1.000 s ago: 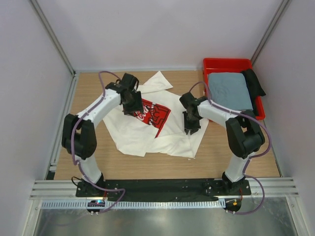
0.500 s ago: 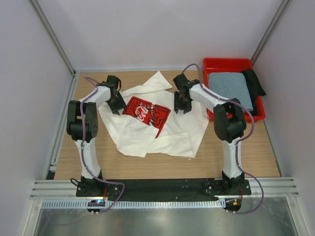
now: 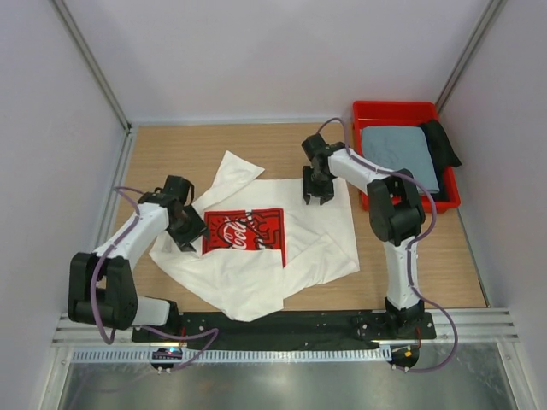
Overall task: Fold and stack the t-shirts
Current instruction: Flatten the tshirt out
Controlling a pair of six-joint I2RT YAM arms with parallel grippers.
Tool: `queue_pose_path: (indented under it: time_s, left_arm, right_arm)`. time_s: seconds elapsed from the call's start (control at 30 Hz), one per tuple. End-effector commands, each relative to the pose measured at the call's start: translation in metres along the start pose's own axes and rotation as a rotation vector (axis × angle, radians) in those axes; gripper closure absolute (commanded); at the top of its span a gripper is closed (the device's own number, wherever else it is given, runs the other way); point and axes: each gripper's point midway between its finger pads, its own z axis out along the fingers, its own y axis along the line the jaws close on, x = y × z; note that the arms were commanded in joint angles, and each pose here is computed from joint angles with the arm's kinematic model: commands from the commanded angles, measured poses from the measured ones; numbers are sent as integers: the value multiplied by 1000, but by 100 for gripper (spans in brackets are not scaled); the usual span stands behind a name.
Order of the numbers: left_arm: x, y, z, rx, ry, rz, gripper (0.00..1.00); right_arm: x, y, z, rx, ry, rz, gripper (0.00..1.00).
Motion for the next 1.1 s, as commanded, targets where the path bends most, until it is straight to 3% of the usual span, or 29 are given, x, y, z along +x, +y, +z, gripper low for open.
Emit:
queue_pose_path:
  time_s: [0.0,0.1,0.23,0.27,0.3,0.37,0.47,0.63,0.9,1.0,1.07]
  left_arm:
    - [-27,-39,-36,159,-127,161,46]
    - [-63,-80,-55,205,-243,323,39]
    - [-102,-148,-61,114,-391,616,37]
    - [-104,-157,-36,55,-355,702,37]
    - [-111,-190,-51,92,-414,750,37]
    - [-111,-212,-19,75,-376,836,38]
    - [-119,-256,-16,128,-433,925,40]
    - [-130,-296,15,125,-480,955,40]
    - [-135,-311,60,57,-494,932,42]
    - [-136,-312,70,46,-503,923,47]
    - [-135,-313,74,37,-505,930,55]
  right_arm:
    - [0,3,-24,-69,-21,19,49]
    - [-1,-5,-25,-99,-4,83,48]
    - [-19,-10,-33,-120,-28,122,47]
    - [-23,-11,-36,-123,-37,124,47]
    - [-31,-14,-43,-126,-56,136,47]
    - [-36,-13,-49,-147,-72,149,44]
    - [-39,-18,-55,-165,-81,168,37]
    - [-31,-27,-56,-159,-69,169,36]
    - [-25,-27,-62,-170,-55,167,36]
    - [-21,-26,-61,-178,-45,167,36]
    - [-21,-27,-60,-176,-43,164,36]
